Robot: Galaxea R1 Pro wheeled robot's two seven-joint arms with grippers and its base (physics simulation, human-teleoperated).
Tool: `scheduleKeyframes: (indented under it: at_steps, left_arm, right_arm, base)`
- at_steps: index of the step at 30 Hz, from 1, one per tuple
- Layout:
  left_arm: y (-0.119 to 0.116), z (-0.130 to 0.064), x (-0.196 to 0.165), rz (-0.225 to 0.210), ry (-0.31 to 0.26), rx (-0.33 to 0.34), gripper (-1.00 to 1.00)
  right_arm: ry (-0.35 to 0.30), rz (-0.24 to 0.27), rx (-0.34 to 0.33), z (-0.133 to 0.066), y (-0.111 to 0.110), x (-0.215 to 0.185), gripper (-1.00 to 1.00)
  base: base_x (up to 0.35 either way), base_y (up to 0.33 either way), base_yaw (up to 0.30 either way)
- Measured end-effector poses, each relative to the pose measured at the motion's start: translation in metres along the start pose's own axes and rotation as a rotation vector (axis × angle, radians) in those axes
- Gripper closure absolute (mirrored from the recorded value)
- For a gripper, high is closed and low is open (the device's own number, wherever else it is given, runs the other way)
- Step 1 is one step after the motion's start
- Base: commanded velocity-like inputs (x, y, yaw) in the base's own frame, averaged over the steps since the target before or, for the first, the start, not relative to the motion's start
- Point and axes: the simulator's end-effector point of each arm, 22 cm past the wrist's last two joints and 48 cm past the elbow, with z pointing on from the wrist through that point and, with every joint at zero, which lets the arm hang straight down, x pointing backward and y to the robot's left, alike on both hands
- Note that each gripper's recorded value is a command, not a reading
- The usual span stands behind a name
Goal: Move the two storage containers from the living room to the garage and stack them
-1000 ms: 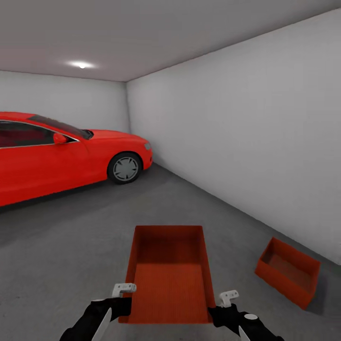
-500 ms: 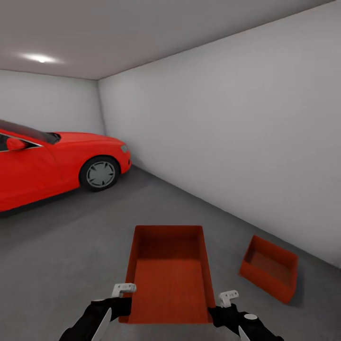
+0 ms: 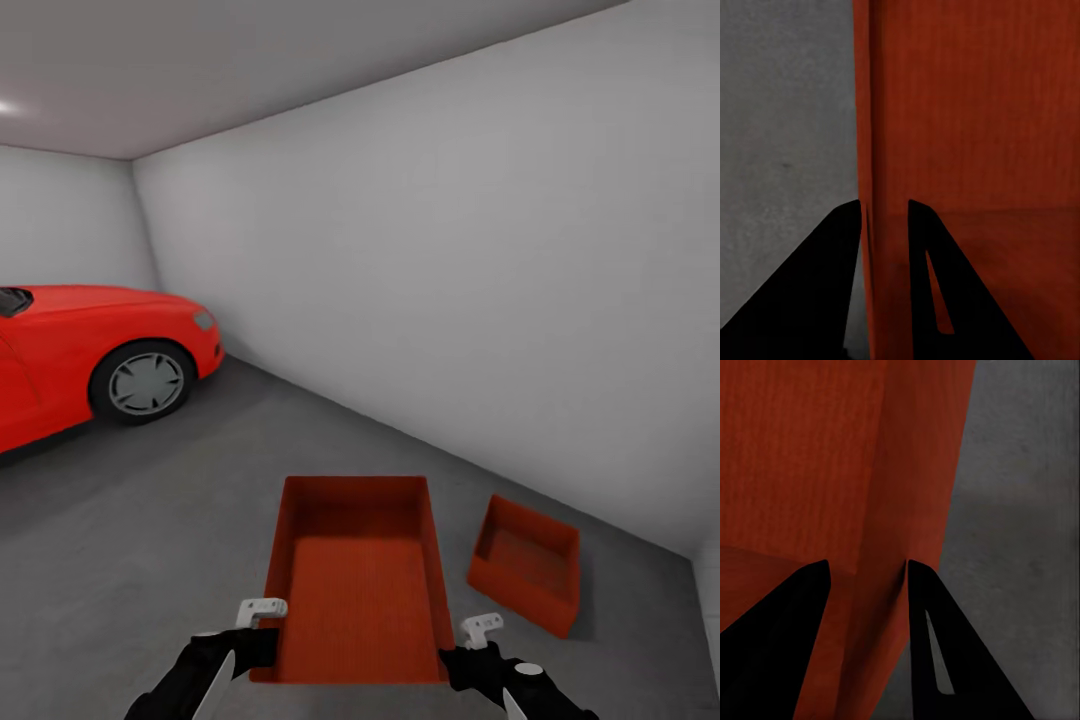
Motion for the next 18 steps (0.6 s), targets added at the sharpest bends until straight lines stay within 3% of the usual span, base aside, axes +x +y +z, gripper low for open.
scheduleKeyframes:
  at_steps: [18]
  left_arm:
    - [0.0011, 0.0047, 0.0075, -0.003, 0.017, -0.001, 1.0]
  right_arm:
    - [0.017, 0.004, -0.001, 0.0034, -0.0002, 0.0081, 1.0]
  base:
    - [0.319, -0.163, -0.242]
